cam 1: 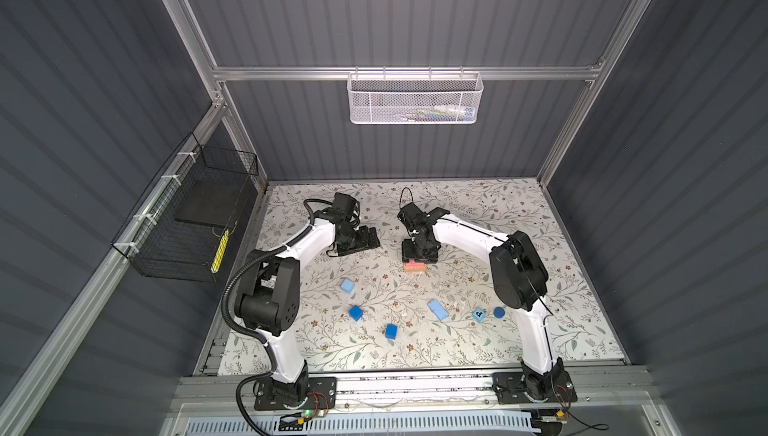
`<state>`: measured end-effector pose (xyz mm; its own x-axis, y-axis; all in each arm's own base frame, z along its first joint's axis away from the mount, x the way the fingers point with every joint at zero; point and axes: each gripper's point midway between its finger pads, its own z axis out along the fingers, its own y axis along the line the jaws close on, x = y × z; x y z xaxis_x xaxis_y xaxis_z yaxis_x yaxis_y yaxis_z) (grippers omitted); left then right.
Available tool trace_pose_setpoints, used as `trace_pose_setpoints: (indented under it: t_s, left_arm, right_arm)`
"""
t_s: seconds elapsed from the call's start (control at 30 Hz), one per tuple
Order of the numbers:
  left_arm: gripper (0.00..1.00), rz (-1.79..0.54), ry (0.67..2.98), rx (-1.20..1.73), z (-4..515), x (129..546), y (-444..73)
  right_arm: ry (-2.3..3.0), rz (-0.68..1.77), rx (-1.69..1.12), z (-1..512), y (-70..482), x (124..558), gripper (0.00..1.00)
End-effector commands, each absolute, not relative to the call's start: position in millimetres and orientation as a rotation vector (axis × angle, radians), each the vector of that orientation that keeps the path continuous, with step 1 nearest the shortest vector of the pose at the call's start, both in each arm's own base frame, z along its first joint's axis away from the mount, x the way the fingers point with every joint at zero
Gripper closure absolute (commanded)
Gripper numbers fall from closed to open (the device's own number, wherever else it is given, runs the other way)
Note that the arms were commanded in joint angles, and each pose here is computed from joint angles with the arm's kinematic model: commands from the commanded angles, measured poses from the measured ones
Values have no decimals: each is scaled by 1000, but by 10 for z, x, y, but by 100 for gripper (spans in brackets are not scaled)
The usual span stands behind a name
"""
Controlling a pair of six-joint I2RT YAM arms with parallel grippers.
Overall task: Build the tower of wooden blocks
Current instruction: 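Lower the pink block onto the top wooden block with the right gripper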
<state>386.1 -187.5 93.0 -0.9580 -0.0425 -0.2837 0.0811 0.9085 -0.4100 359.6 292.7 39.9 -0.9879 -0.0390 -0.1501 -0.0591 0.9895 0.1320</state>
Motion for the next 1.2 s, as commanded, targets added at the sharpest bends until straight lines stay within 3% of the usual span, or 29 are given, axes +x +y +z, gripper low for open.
trace_pose_setpoints:
  t_s: [0.0, 0.37, 0.83, 1.17]
  left_arm:
    - [9, -643, 2780, 31, 974, 3825, -1865]
    - [9, -645, 2782, 33, 967, 3820, -1868]
    - [9, -646, 2782, 30, 963, 3813, -1849]
    - [9, -652, 2783, 29, 959, 3812, -1849]
  right_arm:
    - [3006, 176, -55, 337, 2921, 3582, 32]
    - [3002, 183, -42, 367, 2933, 3595, 28]
    - [2998, 186, -24, 401, 2934, 3603, 35]
    - [3006, 182, -16, 386, 2926, 3585, 32]
